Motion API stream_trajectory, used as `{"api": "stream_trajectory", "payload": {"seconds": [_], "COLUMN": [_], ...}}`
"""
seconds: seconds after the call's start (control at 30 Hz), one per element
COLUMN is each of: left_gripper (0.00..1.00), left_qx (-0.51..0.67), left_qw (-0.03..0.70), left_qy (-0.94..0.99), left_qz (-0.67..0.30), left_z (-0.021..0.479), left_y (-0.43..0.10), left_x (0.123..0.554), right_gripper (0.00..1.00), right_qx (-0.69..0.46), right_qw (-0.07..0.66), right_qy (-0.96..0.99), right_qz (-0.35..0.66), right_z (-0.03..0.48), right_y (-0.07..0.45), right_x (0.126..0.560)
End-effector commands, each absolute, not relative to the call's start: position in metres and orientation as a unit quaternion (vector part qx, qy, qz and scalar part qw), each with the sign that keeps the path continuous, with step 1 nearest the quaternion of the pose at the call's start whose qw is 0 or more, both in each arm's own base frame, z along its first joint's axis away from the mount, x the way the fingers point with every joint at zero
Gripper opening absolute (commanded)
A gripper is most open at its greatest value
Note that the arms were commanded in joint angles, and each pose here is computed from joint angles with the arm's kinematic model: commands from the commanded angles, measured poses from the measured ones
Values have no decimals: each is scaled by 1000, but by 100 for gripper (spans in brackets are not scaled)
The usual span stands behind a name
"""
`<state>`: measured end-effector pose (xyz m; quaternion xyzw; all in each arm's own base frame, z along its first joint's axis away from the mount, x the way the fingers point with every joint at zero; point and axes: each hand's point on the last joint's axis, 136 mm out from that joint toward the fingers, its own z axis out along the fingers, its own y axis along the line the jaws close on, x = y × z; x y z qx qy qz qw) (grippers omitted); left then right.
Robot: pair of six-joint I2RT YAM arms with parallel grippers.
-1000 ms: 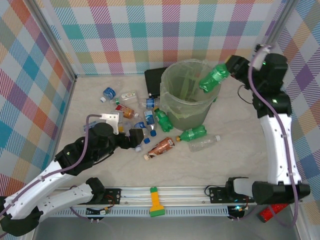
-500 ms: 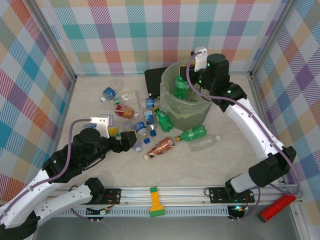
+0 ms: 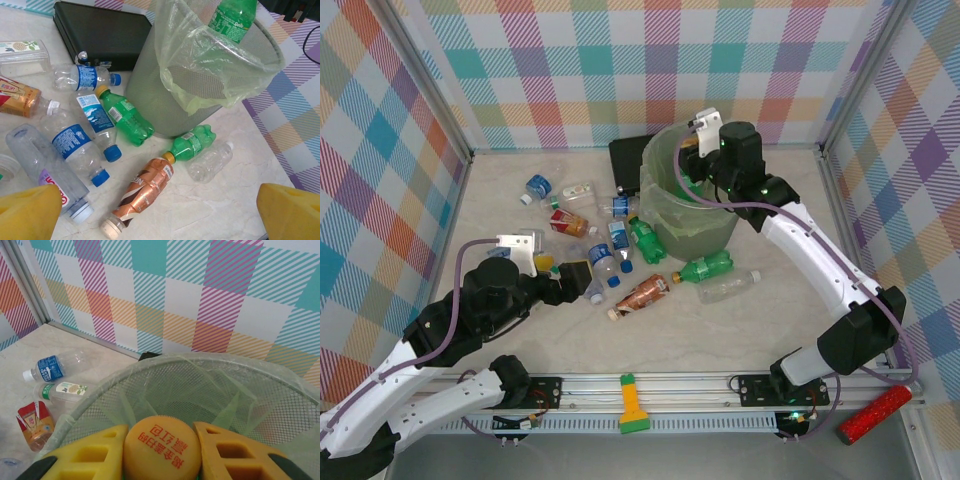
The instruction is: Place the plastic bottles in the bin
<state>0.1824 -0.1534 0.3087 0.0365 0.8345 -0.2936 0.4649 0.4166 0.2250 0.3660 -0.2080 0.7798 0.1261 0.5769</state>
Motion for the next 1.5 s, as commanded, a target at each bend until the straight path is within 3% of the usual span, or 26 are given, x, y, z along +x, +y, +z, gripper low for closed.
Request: {"api": "stream_trajectory", "payload": {"seconds": [0.0, 0.13, 0.23, 0.37, 0.63, 0.77, 1.17, 1.47], "left_gripper": [100, 99, 100, 99, 99, 100, 100, 83], "left_qx": [35, 35, 34, 31, 29, 33, 86, 125], "left_qw": [466, 466, 465, 464, 452, 442, 367, 306], "left_qy": [832, 833, 834, 835, 844, 852, 900, 929], "left_qz": [-298, -298, -295, -295, -288, -280, -219, -167], "left_z": [315, 317, 316, 315, 305, 295, 225, 149], "left_y": [-151, -150, -148, -148, -152, -156, -182, -193], "left_x": [178, 177, 177, 177, 180, 183, 191, 192], "right_gripper": [31, 33, 41, 65, 79, 100, 99, 99], "right_qx": [-206, -203, -200, -193, -179, -163, -126, -91], "right_qw": [593, 589, 587, 587, 590, 585, 542, 520], "right_qy": [768, 771, 773, 774, 773, 778, 800, 809], "right_qz": [125, 131, 136, 138, 146, 158, 224, 257], "right_z": [373, 371, 371, 373, 385, 390, 373, 347], "right_y": [226, 227, 227, 225, 217, 209, 182, 159], "right_x": [417, 417, 416, 414, 400, 386, 312, 263]}}
